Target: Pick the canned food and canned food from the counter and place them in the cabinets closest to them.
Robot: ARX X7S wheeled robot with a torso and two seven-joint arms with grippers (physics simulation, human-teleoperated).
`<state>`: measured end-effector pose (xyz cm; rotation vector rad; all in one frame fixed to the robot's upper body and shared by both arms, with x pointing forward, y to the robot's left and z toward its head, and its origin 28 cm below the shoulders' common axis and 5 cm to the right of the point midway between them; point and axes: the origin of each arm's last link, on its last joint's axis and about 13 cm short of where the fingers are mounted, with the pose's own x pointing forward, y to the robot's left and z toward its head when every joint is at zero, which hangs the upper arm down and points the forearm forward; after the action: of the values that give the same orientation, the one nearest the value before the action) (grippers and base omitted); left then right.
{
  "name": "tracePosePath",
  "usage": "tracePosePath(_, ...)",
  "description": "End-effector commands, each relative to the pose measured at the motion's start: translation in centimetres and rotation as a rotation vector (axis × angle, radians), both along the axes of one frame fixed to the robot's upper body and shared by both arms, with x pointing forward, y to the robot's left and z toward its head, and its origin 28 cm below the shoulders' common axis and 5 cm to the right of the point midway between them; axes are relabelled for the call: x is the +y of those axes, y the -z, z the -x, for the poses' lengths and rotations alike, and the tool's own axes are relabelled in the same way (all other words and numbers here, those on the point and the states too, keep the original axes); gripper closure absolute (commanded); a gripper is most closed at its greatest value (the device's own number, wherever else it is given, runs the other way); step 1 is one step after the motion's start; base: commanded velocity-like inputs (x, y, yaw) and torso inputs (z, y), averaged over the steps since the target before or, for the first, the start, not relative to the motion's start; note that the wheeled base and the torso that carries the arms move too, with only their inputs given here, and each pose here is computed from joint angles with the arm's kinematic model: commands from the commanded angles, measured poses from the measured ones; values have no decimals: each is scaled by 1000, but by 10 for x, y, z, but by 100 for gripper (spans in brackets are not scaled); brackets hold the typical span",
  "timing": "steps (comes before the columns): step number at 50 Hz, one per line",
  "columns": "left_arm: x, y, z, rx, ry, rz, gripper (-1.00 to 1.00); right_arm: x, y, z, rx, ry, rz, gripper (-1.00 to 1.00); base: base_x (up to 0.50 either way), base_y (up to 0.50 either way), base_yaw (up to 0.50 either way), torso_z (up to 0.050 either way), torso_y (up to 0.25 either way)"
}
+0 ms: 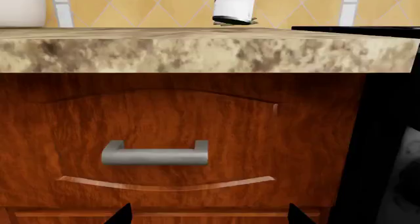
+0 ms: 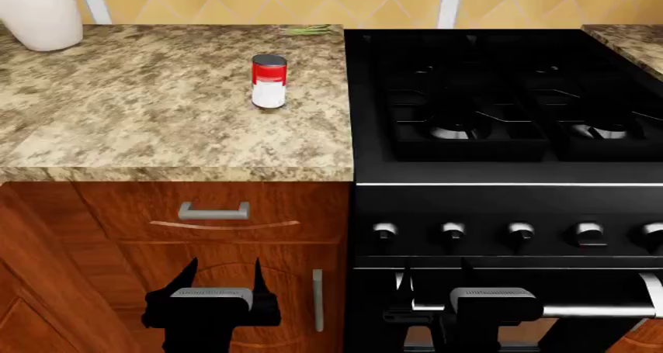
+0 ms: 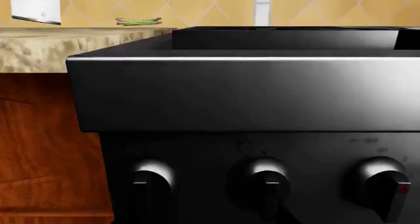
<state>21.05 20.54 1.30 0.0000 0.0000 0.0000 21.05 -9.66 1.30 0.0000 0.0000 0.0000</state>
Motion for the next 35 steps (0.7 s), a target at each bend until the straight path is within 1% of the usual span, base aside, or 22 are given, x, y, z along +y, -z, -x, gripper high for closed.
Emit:
tracePosePath(1,2,-1,2,-5,-5,13,-100,1,-2,1,-5,-4,2,-100,0,0,0,0,0)
tracePosePath(3,5,-5,4,-13,-19,22,-100,3,-5,3,-17,-11,-7,-100,0,0,0,0,0)
tracePosePath(6,7,-7,10,-44,-20,-3,-100,3,-9,7,-31,-9,-27,-100,0,0,0,0,0)
tracePosePath(9,9,-16,14,-76,1,-27,-100,3,-17,12,-56,-9,-29,-100,0,0,0,50,50)
tracePosePath(12,12,-39,13,-138,13,-38,-100,3,-44,17,-112,-17,-31,-100,0,0,0,50,51)
tracePosePath(15,16,-67,8,-212,16,-43,-100,2,-80,21,-189,-20,-33,-100,0,0,0,50,51)
tracePosePath(19,22,-102,1,-308,0,-42,-100,-2,-120,18,-279,-11,-50,-100,0,0,0,50,51)
tracePosePath(23,27,-134,-5,-398,-20,-41,-100,-4,-149,15,-352,-10,-71,-100,0,0,0,50,51)
tracePosePath(26,29,-150,-9,-444,-30,-40,-100,-4,-168,14,-397,-20,-89,-100,0,0,0,50,51)
tracePosePath(28,29,-158,-11,-465,-33,-44,-100,-4,-176,13,-410,-46,-115,-100,0,0,0,50,50)
tracePosePath(31,30,-169,-14,-496,-32,-46,-100,-2,-187,11,-435,-68,-117,-100,0,0,0,50,49)
tracePosePath(33,30,-174,-15,-493,-47,-41,-100,-1,-189,10,-437,-74,-106,-100,0,0,0,25,24)
tracePosePath(35,31,-178,-14,-494,-37,-42,-100,-2,-188,9,-427,-77,-103,-100,39,14,0,0,0)
